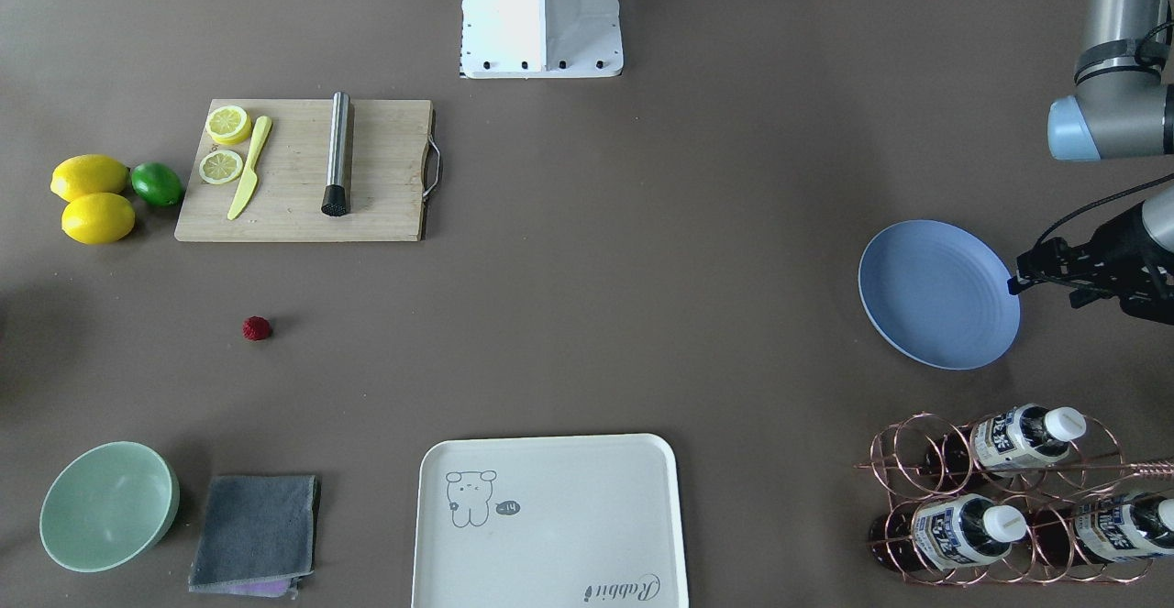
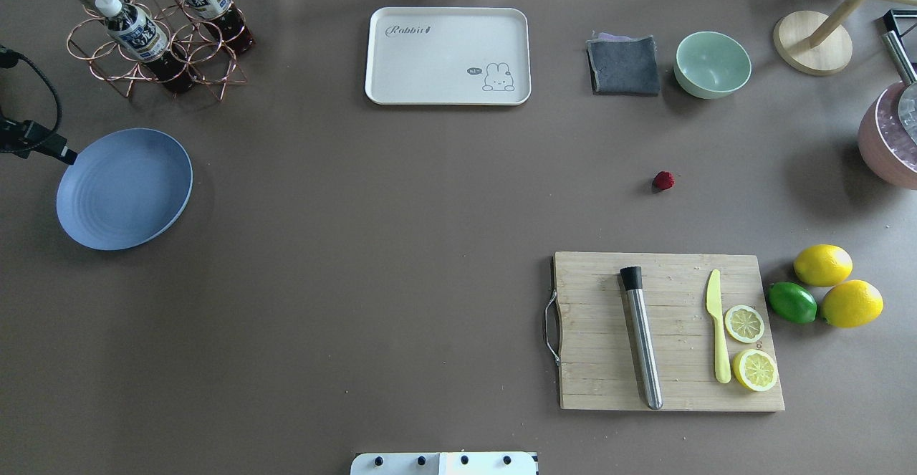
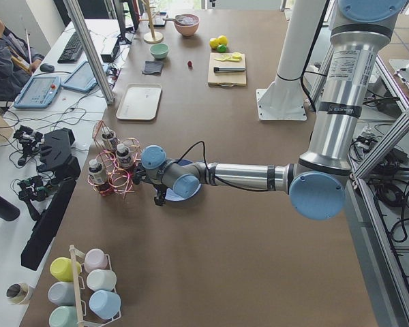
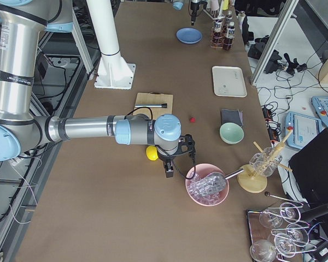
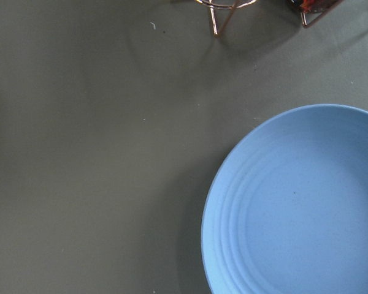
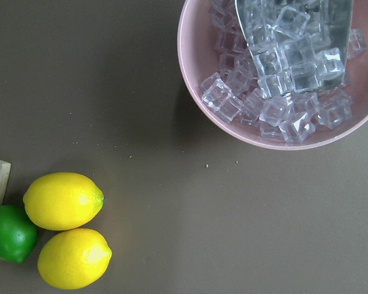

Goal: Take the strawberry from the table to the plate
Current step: 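Reach the left gripper down and grasp the rim of the light blue plate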

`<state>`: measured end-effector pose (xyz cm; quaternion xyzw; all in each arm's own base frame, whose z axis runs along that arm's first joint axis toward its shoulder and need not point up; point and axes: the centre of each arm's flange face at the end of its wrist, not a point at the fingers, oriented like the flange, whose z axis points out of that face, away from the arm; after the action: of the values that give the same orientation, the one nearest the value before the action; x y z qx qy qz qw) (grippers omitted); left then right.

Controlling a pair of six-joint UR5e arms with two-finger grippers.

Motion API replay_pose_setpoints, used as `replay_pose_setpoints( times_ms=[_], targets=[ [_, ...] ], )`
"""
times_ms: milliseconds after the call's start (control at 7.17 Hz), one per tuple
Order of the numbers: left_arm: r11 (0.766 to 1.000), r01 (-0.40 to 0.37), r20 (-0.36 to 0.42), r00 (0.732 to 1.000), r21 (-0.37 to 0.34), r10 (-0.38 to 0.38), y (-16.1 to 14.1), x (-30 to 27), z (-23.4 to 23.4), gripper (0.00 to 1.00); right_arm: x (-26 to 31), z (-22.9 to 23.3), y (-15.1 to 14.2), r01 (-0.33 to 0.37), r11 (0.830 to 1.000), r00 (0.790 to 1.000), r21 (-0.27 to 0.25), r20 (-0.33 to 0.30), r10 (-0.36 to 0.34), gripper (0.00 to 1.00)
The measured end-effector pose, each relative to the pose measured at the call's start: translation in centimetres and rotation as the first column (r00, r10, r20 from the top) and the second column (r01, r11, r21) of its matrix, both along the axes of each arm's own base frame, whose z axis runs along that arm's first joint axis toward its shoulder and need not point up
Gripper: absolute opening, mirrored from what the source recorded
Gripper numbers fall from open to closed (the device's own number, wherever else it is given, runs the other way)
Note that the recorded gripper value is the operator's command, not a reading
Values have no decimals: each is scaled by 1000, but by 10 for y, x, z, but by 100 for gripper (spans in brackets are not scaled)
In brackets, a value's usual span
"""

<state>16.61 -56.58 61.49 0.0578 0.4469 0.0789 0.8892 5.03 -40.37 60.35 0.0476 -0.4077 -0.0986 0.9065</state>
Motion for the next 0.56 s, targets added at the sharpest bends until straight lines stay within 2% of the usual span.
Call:
replay_pose_setpoints(
  times_ms=[279,419,558],
  targets=[
    [1000,-3,5,1000,-3,3,2,17,14,85,0,-2,2,-1,1000,1000,1,1,1,100],
    [1000,-3,11,1000,-7,3,3,21,18,73,0,-1,3,0,1000,1000,0,1,0,100],
    [1000,2,11,1000,-12,-2,3,24,18,46,0,0,5,0,1000,1000,-2,1,0,100]
  ],
)
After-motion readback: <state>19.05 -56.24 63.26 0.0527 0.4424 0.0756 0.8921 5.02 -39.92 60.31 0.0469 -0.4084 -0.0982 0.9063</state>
